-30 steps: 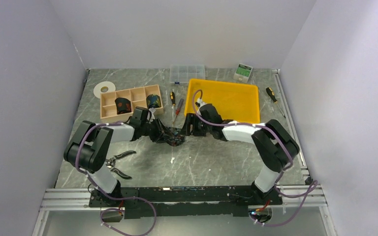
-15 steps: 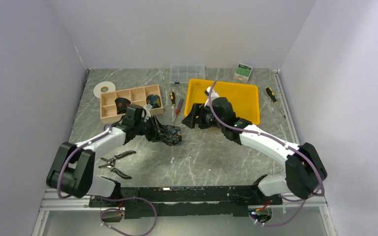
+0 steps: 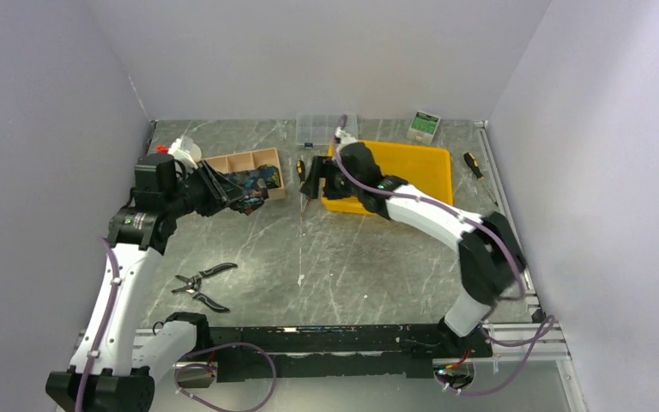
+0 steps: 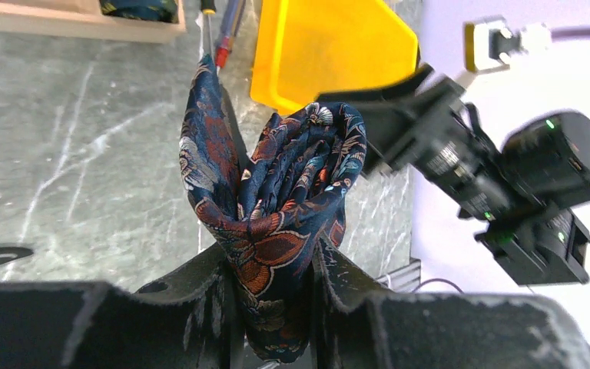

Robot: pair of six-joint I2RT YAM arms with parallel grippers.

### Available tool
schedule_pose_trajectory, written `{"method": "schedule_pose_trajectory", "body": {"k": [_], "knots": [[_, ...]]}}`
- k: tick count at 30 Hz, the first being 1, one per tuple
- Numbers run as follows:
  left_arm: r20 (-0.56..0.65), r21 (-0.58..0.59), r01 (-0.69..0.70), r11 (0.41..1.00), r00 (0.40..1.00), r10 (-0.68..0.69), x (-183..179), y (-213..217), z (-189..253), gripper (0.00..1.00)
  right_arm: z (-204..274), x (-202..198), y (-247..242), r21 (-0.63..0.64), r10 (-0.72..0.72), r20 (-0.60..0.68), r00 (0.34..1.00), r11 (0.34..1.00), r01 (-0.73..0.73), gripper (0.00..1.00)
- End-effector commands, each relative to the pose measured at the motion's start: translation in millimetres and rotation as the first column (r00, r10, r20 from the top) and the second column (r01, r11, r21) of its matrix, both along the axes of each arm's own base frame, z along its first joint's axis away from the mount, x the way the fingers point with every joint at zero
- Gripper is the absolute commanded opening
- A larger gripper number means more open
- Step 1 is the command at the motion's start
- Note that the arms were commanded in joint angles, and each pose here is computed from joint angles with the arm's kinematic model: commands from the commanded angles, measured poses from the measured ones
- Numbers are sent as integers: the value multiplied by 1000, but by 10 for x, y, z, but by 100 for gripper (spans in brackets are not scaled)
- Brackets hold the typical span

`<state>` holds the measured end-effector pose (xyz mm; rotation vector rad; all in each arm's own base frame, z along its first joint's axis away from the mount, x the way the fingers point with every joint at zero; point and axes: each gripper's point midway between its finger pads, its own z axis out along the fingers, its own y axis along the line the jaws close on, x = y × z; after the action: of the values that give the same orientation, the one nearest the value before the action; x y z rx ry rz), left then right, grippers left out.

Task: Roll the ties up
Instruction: Move the storage box to the center of the board.

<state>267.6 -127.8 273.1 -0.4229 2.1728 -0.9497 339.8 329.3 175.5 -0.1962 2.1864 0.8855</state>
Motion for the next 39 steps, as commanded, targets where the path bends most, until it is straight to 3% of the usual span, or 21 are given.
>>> {"method": "schedule_pose_trajectory", "body": {"k": [1, 11, 20, 25, 30, 33, 39], "knots": [[-7, 141, -67, 988, 998, 69, -149, 286, 65, 3, -133, 363, 308, -128, -8, 38, 999, 992, 13, 75], [53, 202, -115, 973, 993, 107, -83, 419, 200, 3, -601, 1053, 671, -208, -68, 11, 998, 976, 69, 71], [63, 205, -113, 972, 993, 102, -86, 422, 248, 3, -844, 1293, 783, -215, -94, -15, 995, 972, 89, 68], [71, 207, -114, 972, 992, 101, -103, 426, 276, 3, -926, 1319, 843, -220, -75, -36, 996, 973, 65, 63], [71, 198, -108, 974, 993, 96, -113, 409, 283, 3, -787, 1231, 897, -172, -65, -6, 998, 983, 63, 69], [70, 189, -102, 977, 993, 90, -109, 391, 277, 3, -910, 1180, 1003, -229, -23, -25, 999, 973, 16, 70], [69, 186, -98, 978, 994, 86, -137, 384, 255, 3, -1216, 1099, 988, -284, -13, -85, 996, 959, -12, 56]]}}
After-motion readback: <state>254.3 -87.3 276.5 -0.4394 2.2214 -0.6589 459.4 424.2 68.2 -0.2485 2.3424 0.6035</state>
